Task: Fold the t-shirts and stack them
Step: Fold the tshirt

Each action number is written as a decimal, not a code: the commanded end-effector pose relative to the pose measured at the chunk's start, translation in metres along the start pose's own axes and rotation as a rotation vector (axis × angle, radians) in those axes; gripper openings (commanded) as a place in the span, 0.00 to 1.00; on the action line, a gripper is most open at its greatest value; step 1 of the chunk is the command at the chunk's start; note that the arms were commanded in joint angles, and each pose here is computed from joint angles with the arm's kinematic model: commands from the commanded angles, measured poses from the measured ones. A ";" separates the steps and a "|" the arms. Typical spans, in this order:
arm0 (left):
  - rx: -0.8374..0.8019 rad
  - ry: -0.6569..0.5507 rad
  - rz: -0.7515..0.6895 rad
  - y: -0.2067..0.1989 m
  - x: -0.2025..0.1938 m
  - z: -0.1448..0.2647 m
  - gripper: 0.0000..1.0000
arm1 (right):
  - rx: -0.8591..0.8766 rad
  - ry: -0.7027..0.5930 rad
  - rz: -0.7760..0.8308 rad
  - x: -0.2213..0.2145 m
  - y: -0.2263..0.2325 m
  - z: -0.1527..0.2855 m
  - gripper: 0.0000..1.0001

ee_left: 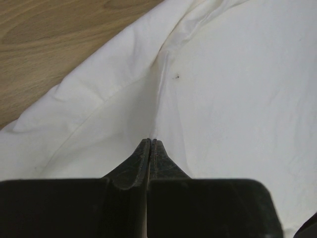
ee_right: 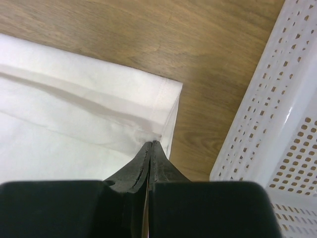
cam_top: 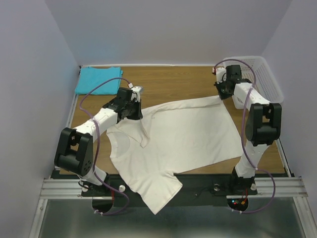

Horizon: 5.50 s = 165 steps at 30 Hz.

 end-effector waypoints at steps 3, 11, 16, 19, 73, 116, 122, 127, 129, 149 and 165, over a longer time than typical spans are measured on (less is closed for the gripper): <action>-0.026 -0.012 -0.025 -0.006 0.003 0.018 0.00 | -0.024 -0.086 0.007 0.005 -0.015 0.022 0.01; -0.087 0.022 -0.032 -0.012 -0.010 0.020 0.00 | -0.044 -0.071 0.024 -0.011 -0.019 0.022 0.01; -0.152 0.050 -0.038 -0.016 -0.015 0.016 0.00 | -0.038 -0.063 0.025 -0.016 -0.019 0.017 0.02; -0.191 0.069 -0.043 -0.019 -0.017 0.011 0.00 | -0.035 -0.063 0.019 -0.016 -0.019 0.014 0.04; 0.337 -0.432 0.432 0.051 -0.021 0.097 0.90 | 0.150 -0.162 -0.137 0.029 -0.006 -0.011 0.39; 0.266 -0.299 0.727 0.133 -0.042 0.019 0.00 | 0.045 -0.119 -0.193 0.030 -0.018 -0.038 0.39; 0.266 -0.302 0.716 0.134 -0.040 0.021 0.00 | 0.001 -0.091 -0.201 0.025 -0.019 -0.046 0.38; 0.264 -0.306 0.704 0.135 -0.036 0.022 0.00 | -0.036 -0.083 -0.194 0.023 -0.022 -0.046 0.38; 0.264 -0.307 0.701 0.135 -0.035 0.023 0.00 | -0.039 -0.081 -0.194 0.023 -0.022 -0.046 0.38; 0.252 -0.311 0.687 0.134 -0.033 0.025 0.00 | -0.036 -0.033 -0.200 0.011 -0.020 -0.064 0.32; 0.396 -0.299 0.646 0.158 -0.026 0.037 0.00 | 0.000 -0.159 -0.145 0.058 -0.026 -0.056 0.01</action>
Point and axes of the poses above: each gripper's point midway between its finger pads, its own z axis back along the fingers, its own y axis along the line the jaws close on, x = y × z, the point moved 8 cm from there along z, back along the fingers, and after that the axes turned 11 degrees about -z, right-handed, at the moved point
